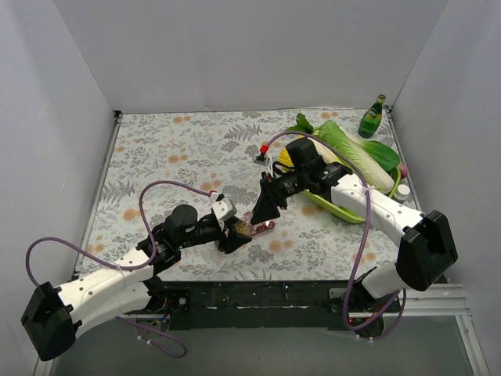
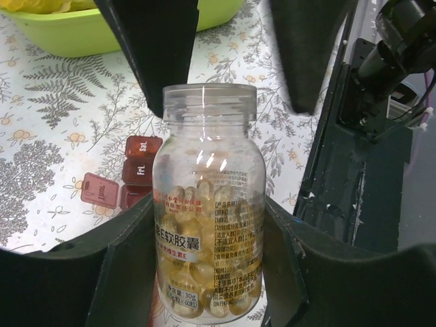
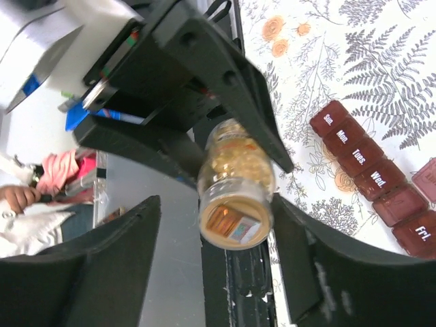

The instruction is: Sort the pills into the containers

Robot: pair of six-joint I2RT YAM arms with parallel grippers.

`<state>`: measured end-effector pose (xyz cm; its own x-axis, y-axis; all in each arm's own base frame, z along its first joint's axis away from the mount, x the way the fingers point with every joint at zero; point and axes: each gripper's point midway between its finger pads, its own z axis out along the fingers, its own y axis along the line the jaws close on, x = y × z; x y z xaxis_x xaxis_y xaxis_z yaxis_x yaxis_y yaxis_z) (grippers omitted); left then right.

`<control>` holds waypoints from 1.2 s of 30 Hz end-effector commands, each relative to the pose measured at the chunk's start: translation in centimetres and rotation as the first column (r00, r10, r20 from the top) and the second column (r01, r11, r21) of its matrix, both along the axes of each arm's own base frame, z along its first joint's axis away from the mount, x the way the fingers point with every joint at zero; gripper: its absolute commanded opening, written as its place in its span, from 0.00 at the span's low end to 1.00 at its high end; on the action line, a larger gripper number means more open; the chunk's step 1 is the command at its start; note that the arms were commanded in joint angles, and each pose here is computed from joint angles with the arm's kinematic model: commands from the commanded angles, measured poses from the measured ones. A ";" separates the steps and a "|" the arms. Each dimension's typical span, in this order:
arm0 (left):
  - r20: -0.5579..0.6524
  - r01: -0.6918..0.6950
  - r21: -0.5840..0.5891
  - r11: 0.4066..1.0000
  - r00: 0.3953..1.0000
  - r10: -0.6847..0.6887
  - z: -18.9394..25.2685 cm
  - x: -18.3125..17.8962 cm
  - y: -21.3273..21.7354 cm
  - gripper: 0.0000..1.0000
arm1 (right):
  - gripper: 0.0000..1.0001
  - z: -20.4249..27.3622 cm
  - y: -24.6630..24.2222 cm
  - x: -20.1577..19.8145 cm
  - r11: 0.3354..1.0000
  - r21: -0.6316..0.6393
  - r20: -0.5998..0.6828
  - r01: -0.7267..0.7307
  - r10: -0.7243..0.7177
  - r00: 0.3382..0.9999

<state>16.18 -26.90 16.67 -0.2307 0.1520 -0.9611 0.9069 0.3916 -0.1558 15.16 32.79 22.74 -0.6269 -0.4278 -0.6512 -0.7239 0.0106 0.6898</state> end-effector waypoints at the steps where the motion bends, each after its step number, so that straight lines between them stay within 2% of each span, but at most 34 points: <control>1: 0.048 -0.024 -0.045 0.999 0.999 0.026 2.3 0.9 -0.4 0.00 | 0.63 0.1 0.3 0.0 1.000 0.021 -0.004 -0.012 0.012 1.000; 2: 0.048 -0.025 -0.045 0.999 0.998 0.027 2.3 0.9 -0.3 0.00 | 0.49 0.0 0.3 0.1 1.000 0.019 -0.001 -0.007 0.007 1.000; 7: 0.051 -0.034 -0.043 0.999 0.998 0.036 2.4 0.9 -0.2 0.00 | 0.43 -0.3 0.2 0.2 1.000 0.007 0.017 -0.001 0.000 1.000; 11: 0.052 -0.030 -0.038 0.999 0.998 0.032 2.3 0.8 0.0 0.00 | 0.27 0.2 0.3 0.4 0.999 0.023 0.060 -0.021 0.020 0.998; 14: 0.051 -0.015 -0.022 1.000 0.999 0.017 1.8 0.4 0.2 0.00 | 0.22 1.3 0.6 0.8 0.997 0.044 0.121 -0.060 0.055 0.991; 16: 0.052 -0.002 -0.014 1.000 0.999 0.002 1.6 0.0 0.3 0.00 | 0.21 1.3 0.7 1.2 0.994 0.041 0.169 -0.100 0.091 0.981; 18: 0.052 0.019 -0.004 1.000 0.998 -0.019 1.4 -0.4 0.3 0.00 | 0.19 2.4 1.5 2.4 0.983 0.079 0.287 -0.166 0.136 0.948; 19: 0.043 0.024 0.008 1.000 0.999 -0.024 1.0 -0.6 0.5 0.00 | 0.19 2.1 1.1 2.1 0.980 0.061 0.281 -0.191 0.167 0.945; 21: 0.044 0.038 0.015 0.999 0.998 -0.039 0.9 -0.8 0.5 0.00 | 0.19 2.8 1.7 2.6 0.959 0.104 0.383 -0.264 0.207 0.900; 24: 0.048 0.040 0.020 0.999 0.998 -0.041 0.9 -1.0 0.8 0.00 | 0.20 3.3 1.8 2.3 0.934 0.136 0.432 -0.330 0.244 0.868; 27: 0.059 0.041 0.019 0.999 0.997 -0.042 1.0 -1.1 0.9 0.00 | 0.20 3.5 1.5 1.7 0.885 0.164 0.535 -0.436 0.292 0.793; 28: 0.063 0.043 0.016 0.999 0.997 -0.044 1.1 -1.2 0.9 0.00 | 0.20 3.2 1.4 1.7 0.867 0.159 0.592 -0.472 0.299 0.748; 30: 0.066 0.046 0.013 0.999 0.997 -0.047 1.2 -1.3 0.9 0.00 | 0.20 2.7 1.1 1.5 0.858 0.146 0.601 -0.492 0.319 0.733; 31: 0.065 0.049 0.012 0.999 0.997 -0.050 1.1 -1.3 1.0 0.00 | 0.20 2.6 1.1 1.9 0.843 0.131 0.661 -0.521 0.318 0.680; 33: 0.068 0.060 0.009 0.998 0.996 -0.060 1.2 -1.5 0.9 0.00 | 0.20 2.3 1.0 1.8 0.839 0.120 0.666 -0.530 0.328 0.670; 36: 0.071 0.081 0.002 0.997 0.994 -0.081 1.6 -1.8 0.7 0.00 | 0.20 1.9 1.0 2.3 0.823 0.094 0.730 -0.560 0.325 0.601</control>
